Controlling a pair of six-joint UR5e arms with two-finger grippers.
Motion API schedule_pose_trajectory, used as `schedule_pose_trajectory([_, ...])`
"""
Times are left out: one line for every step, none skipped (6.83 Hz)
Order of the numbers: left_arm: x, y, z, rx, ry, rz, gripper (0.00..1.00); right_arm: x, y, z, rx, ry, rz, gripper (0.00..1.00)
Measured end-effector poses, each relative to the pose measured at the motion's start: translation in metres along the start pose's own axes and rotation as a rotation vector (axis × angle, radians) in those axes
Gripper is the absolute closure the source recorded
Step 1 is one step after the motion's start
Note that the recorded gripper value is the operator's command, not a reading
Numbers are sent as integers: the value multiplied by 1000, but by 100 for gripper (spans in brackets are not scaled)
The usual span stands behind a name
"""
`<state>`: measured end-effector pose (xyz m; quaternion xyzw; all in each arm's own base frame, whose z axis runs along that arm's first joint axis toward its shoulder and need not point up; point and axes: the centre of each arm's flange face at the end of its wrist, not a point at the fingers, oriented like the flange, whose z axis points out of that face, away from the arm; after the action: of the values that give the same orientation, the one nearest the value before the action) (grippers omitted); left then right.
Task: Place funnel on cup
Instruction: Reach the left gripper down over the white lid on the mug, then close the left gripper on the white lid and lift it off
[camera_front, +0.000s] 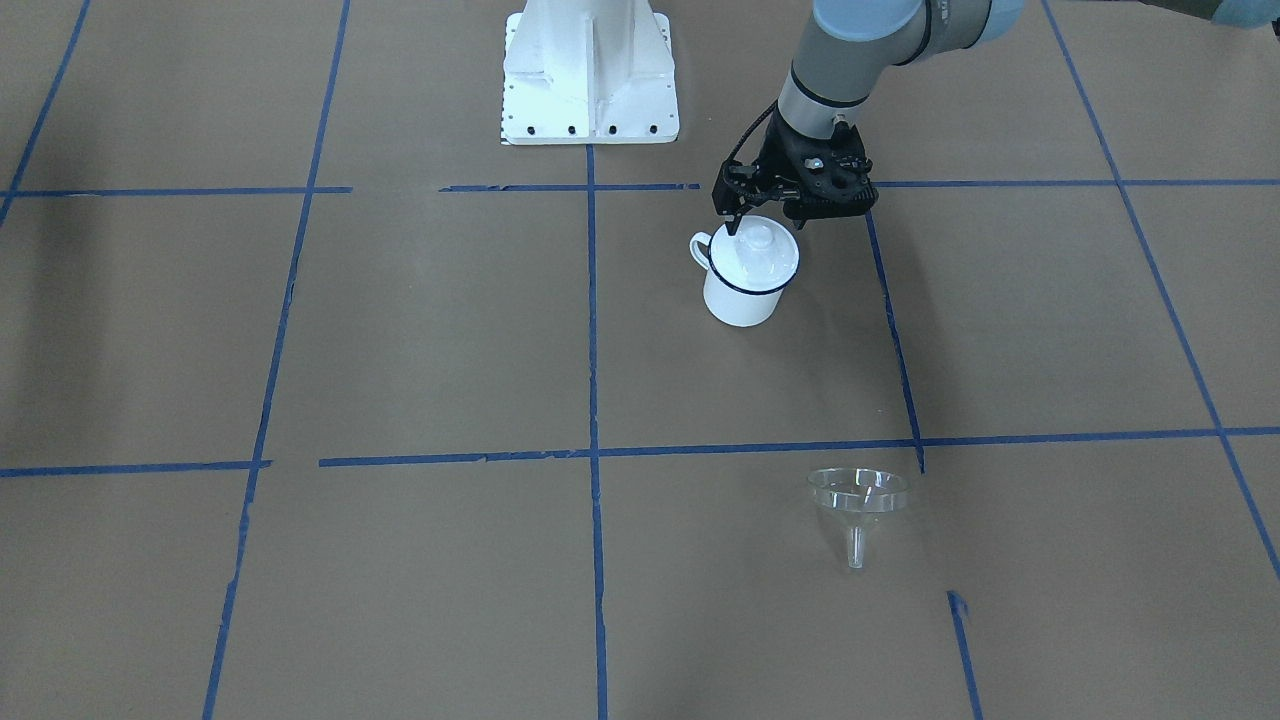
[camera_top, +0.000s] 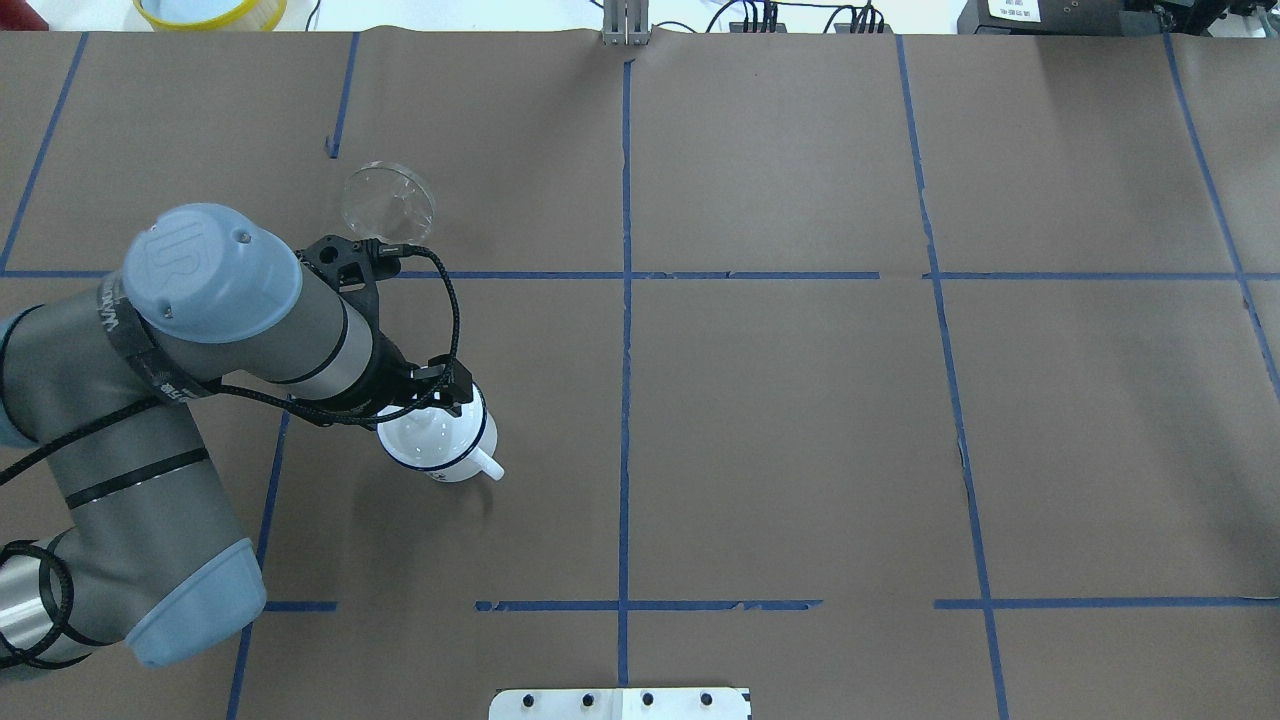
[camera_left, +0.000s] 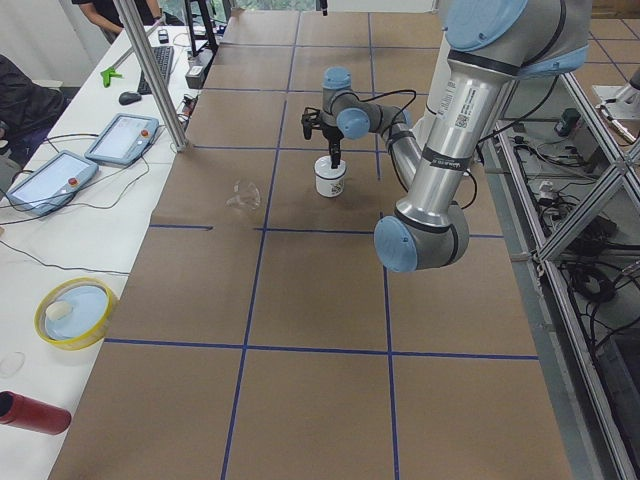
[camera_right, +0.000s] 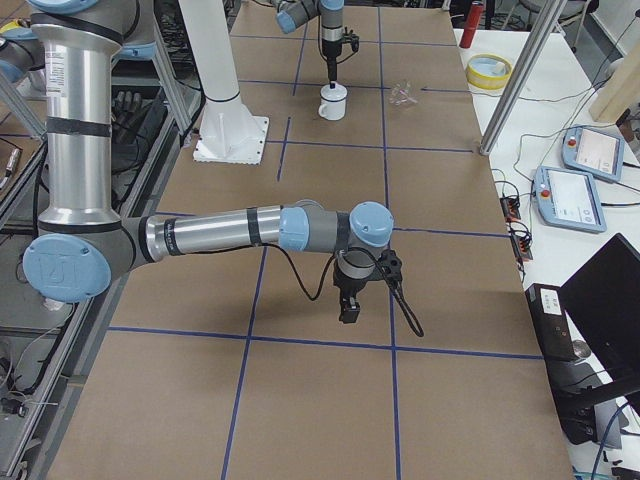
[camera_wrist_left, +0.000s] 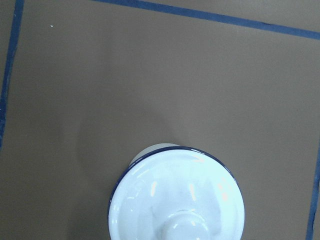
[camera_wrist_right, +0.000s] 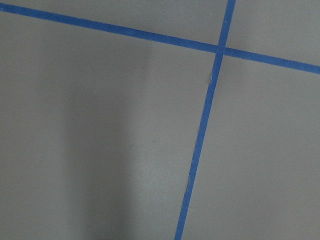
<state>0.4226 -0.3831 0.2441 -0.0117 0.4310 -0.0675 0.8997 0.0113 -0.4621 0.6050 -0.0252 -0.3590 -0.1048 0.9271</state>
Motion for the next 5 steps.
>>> schedule_pose_trajectory([1, 0, 1, -1, -1, -1, 22, 0, 0, 0, 0, 0, 0, 0])
schedule_pose_trajectory([0, -1, 2, 1, -4, -2, 25, 0, 0, 0, 0, 0, 0, 0])
schedule_pose_trajectory([0, -4, 2, 11, -7, -3, 25, 0, 0, 0, 0, 0, 0, 0])
schedule_pose_trajectory([-1, -7, 1, 24, -10, -3, 25, 0, 0, 0, 0, 0, 0, 0])
schedule_pose_trajectory([-1, -9, 1, 33, -12, -3, 26, 0, 0, 0, 0, 0, 0, 0])
